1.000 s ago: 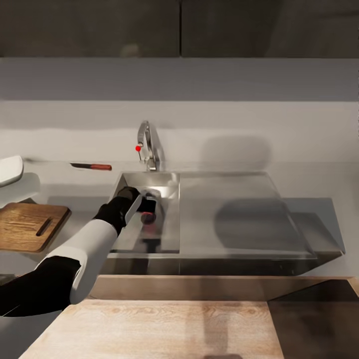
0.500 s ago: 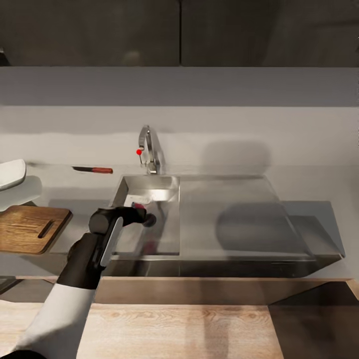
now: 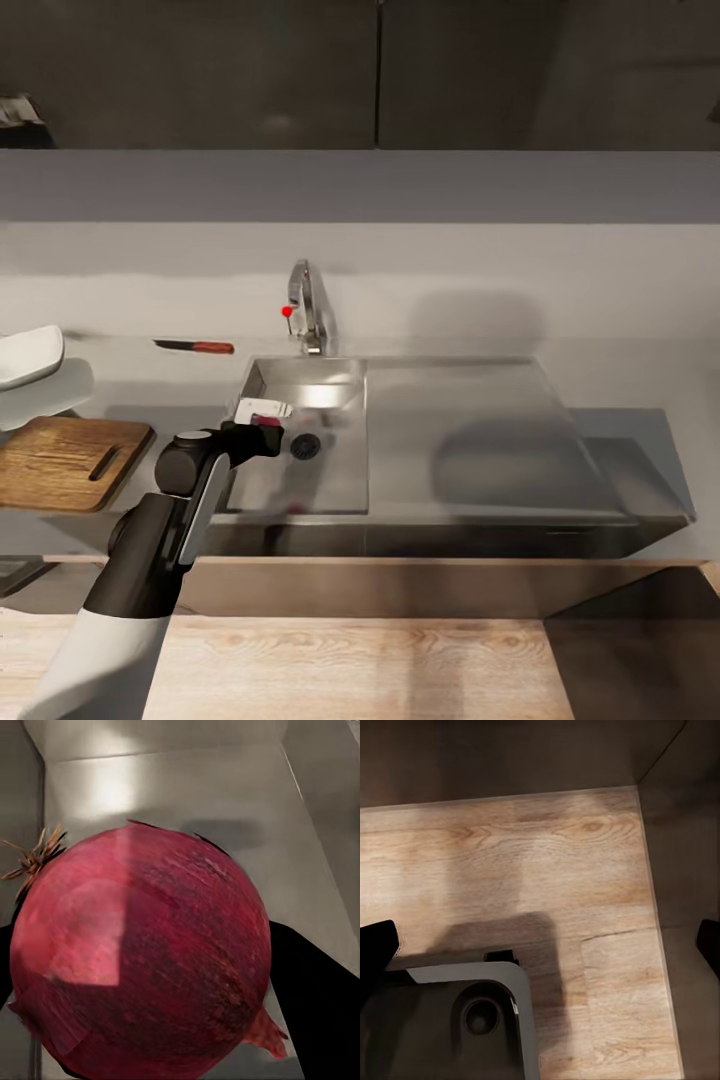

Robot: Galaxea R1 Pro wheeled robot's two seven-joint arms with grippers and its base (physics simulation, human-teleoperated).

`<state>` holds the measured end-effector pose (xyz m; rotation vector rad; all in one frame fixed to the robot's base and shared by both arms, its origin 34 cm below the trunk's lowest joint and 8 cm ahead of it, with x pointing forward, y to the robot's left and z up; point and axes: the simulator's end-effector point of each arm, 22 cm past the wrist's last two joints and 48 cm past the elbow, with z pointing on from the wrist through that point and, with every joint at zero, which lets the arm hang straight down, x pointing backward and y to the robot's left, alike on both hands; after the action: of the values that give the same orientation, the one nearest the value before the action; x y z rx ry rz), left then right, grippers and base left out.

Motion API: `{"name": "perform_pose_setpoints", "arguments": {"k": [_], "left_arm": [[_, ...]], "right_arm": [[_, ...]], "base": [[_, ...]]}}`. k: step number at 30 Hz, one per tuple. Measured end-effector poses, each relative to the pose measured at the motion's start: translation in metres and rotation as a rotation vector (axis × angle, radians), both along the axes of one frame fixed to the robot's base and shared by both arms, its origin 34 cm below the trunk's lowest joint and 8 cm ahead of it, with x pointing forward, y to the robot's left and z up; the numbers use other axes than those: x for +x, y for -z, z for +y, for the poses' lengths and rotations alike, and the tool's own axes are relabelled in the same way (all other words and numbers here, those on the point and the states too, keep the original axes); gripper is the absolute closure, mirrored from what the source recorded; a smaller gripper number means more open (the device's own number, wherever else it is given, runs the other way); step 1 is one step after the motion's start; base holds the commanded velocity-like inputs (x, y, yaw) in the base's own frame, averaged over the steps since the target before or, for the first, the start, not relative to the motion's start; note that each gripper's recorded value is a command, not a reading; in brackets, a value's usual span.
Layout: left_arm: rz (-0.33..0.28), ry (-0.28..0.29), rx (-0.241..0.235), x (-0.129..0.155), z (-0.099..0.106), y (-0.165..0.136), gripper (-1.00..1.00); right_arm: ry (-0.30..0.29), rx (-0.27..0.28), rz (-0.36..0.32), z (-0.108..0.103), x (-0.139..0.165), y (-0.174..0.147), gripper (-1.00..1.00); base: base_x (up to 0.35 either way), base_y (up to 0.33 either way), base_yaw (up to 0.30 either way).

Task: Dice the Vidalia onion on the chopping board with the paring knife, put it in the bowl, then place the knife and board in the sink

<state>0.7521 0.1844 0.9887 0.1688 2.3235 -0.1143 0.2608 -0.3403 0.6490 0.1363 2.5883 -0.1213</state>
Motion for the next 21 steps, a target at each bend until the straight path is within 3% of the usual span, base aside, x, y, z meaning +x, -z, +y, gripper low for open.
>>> {"name": "perform_pose_setpoints", "arguments": {"k": [21], "left_arm": [[-0.031, 0.001, 0.0, 0.0, -0.001, -0.02, 1.0]], "right_arm": [[-0.002, 0.001, -0.034, 0.0, 0.012, -0.005, -1.0]], "base": [[-0.008, 0.295, 0.0]]}}
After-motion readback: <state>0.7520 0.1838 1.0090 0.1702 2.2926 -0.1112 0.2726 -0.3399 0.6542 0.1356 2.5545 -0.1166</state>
